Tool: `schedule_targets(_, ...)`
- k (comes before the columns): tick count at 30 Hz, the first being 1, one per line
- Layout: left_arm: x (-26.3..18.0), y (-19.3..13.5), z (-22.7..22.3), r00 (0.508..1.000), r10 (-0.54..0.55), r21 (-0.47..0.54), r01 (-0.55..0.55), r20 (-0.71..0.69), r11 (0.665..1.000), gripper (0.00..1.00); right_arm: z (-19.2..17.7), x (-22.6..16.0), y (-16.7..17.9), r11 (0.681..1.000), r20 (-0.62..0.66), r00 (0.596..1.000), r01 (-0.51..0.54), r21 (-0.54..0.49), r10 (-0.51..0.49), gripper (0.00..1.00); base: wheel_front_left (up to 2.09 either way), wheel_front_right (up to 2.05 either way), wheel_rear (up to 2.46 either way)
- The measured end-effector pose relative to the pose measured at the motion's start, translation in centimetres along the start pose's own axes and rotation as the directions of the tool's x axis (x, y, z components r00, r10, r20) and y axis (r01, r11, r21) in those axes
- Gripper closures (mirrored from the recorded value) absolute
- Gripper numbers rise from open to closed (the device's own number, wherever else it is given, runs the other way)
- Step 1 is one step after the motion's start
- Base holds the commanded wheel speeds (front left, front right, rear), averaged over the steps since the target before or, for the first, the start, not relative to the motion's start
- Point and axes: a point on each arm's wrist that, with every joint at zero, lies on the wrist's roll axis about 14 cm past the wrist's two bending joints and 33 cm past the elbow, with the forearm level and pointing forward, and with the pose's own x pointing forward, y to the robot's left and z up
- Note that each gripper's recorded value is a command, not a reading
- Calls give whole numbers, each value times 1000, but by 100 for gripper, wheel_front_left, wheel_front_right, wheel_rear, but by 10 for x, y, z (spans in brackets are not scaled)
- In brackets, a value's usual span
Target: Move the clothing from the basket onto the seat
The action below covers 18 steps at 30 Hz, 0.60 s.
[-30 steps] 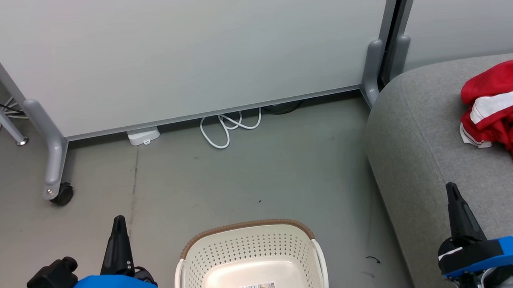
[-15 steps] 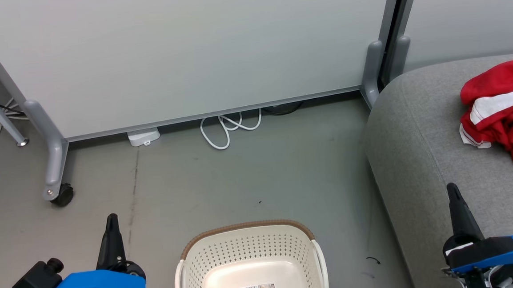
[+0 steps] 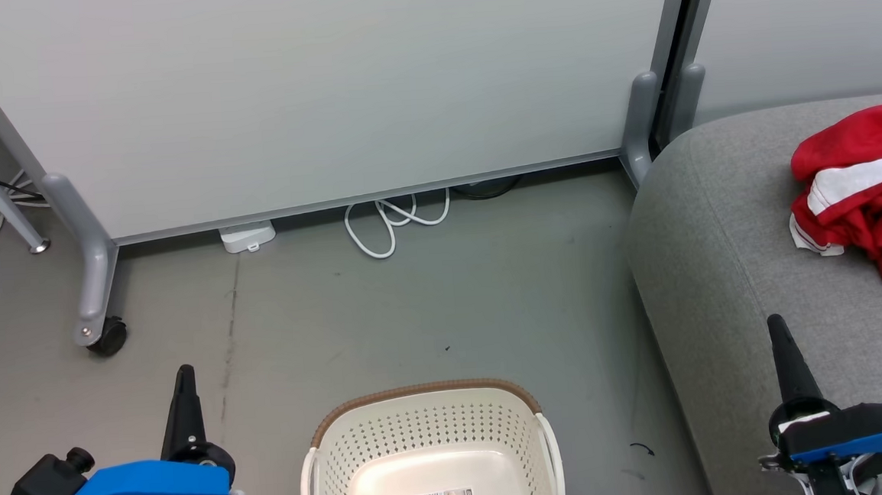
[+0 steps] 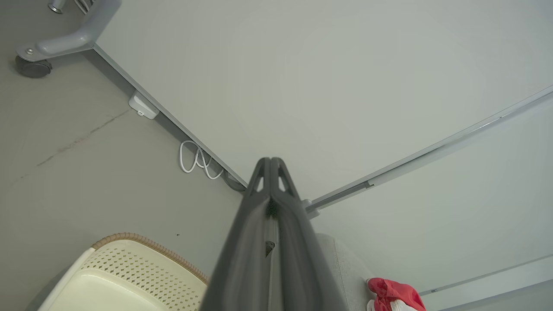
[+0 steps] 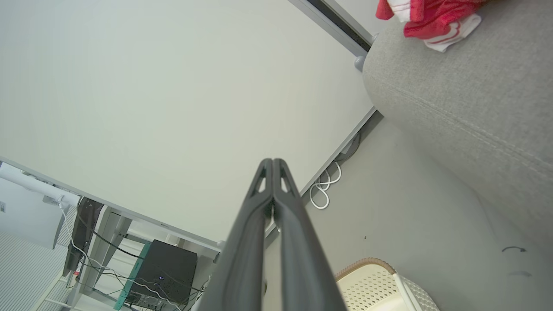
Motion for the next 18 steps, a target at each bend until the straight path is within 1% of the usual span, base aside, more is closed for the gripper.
schedule_targets(9, 1, -1, 3, 1000, -2, -98, 2, 1, 995, 100, 0, 0, 1, 995, -7, 1000, -2, 100, 3, 100, 0, 0, 0)
schedule_targets(18, 3, -3, 7, 1000, -9, -190, 10, 8, 982, 100, 1, 2, 5, 982, -10, 1000, -12, 188, 14, 100, 0, 0, 0)
